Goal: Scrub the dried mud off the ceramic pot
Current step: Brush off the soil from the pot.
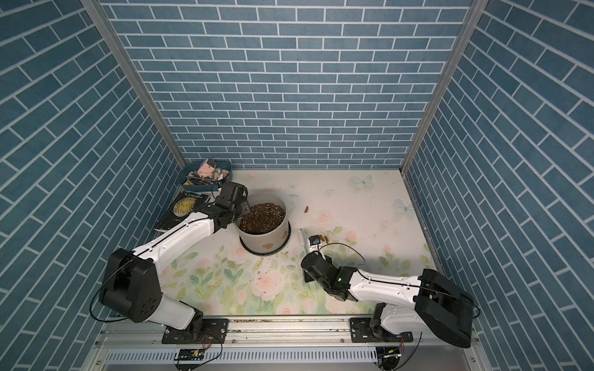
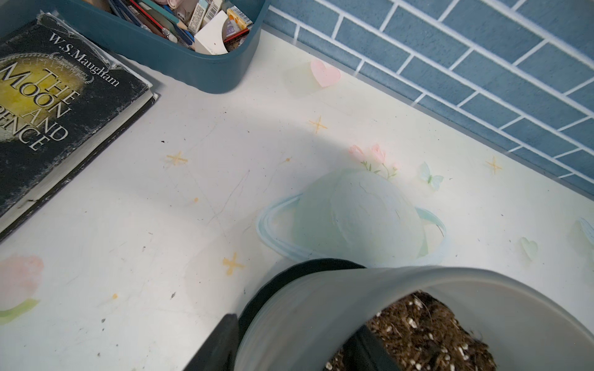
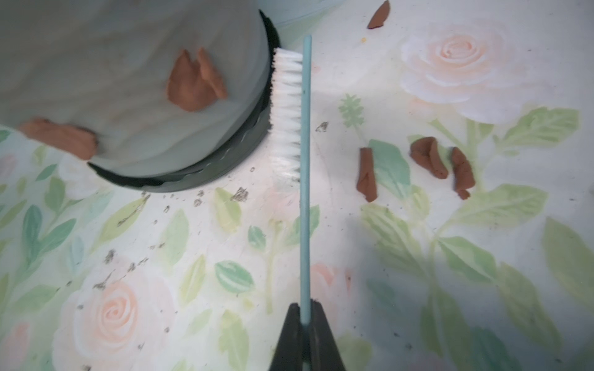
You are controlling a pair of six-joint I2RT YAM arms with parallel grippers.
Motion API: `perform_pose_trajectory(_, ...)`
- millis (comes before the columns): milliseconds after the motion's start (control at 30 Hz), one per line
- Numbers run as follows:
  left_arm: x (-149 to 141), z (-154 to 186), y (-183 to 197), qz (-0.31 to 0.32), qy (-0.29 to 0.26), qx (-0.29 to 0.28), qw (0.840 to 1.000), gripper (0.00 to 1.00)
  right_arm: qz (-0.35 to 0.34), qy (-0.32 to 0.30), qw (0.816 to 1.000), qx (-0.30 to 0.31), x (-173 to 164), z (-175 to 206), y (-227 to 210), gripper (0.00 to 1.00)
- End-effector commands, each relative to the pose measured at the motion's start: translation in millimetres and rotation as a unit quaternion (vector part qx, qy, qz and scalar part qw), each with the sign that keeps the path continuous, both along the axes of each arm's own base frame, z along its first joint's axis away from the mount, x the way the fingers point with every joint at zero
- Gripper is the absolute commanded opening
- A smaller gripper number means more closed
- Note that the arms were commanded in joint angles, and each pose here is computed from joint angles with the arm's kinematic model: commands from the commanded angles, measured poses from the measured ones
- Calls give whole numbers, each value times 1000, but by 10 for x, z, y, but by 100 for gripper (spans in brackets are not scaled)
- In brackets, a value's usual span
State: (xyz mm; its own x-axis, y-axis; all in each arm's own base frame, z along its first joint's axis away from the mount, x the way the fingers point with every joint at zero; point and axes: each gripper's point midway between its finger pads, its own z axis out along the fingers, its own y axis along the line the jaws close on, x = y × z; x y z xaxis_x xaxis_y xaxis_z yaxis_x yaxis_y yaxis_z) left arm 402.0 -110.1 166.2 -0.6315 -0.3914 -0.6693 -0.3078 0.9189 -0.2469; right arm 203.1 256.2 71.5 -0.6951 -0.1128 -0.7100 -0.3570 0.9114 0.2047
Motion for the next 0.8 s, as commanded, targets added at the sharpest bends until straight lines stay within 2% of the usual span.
perform_pose_trajectory(0, 187, 322, -74, -12, -44, -8, 999, 43, -1, -4, 1000, 10, 142, 75, 129, 0)
perform_pose_trajectory(200, 269, 197, -164, -47, -25, -9, 999, 46, 48, -2, 999, 2, 235, -6, 545, 0)
perform_pose_trajectory(300, 269, 210, -155, -50, -25, -2, 998, 46, 77, -16, 997, 4, 161, 71, 701, 0)
perform_pose_trajectory(433, 256, 232, -115, -48, -22, 6, 999, 33, 117, -36, 992, 15, -84, 194, 847, 0)
perform_pose_trajectory(667, 219, 217, -120, -46, -19, -2, 999, 2, 126, -51, 989, 53, -373, 330, 786, 0)
perform_pose_trajectory(767, 202, 188, -107, -43, -17, -3, 999, 0, 127, -49, 989, 57, -462, 321, 759, 0)
